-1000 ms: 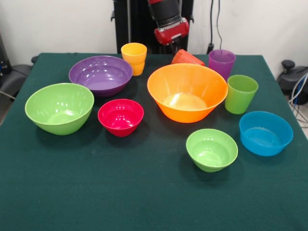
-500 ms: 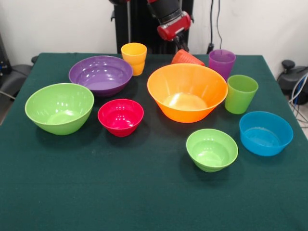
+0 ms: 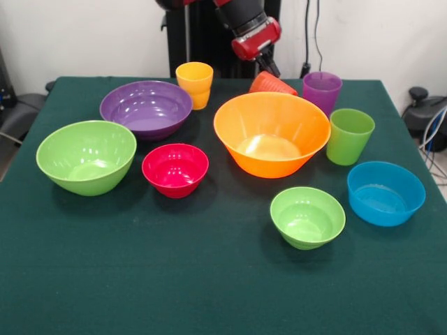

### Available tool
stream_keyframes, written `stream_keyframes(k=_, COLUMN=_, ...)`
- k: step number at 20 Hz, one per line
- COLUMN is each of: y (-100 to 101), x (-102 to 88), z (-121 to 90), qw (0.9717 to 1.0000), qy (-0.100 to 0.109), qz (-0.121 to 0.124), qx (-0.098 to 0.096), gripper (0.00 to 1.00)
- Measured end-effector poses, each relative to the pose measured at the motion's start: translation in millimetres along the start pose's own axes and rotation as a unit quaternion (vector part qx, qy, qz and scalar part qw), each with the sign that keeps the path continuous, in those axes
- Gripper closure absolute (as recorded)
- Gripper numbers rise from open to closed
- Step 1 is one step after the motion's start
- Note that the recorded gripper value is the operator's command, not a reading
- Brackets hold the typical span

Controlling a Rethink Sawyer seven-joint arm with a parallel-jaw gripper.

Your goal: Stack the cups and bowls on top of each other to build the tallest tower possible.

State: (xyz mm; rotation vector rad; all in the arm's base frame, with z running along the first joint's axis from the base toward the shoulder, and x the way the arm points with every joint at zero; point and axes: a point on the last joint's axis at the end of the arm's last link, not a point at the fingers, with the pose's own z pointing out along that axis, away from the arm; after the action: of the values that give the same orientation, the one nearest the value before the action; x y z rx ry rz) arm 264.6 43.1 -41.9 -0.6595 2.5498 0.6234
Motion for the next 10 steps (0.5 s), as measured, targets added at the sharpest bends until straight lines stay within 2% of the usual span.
stream_keyframes(k=2, y=0, x=-2.9, z=2, qw=0.9999, qy=-0.010, qz=0.007, qx=0.005, gripper=1.00)
stream_keyframes(k=3, y=-2, x=-6.0, z=5, qw=0.9996, qy=-0.018, qz=0.016, qx=0.017, gripper=1.00)
stream_keyframes(k=5, y=-5, x=-8.0, z=9, qw=0.9989, qy=-0.017, qz=0.024, qx=0.038, gripper=1.00)
stream_keyframes(k=8, y=-7, x=-7.2, z=11, qw=0.9978, qy=0.001, qz=0.019, qx=0.064, gripper=1.00)
stream_keyframes(k=10, y=-5, x=-8.4, z=12, qw=0.9966, qy=0.020, qz=-0.002, qx=0.080, gripper=1.00)
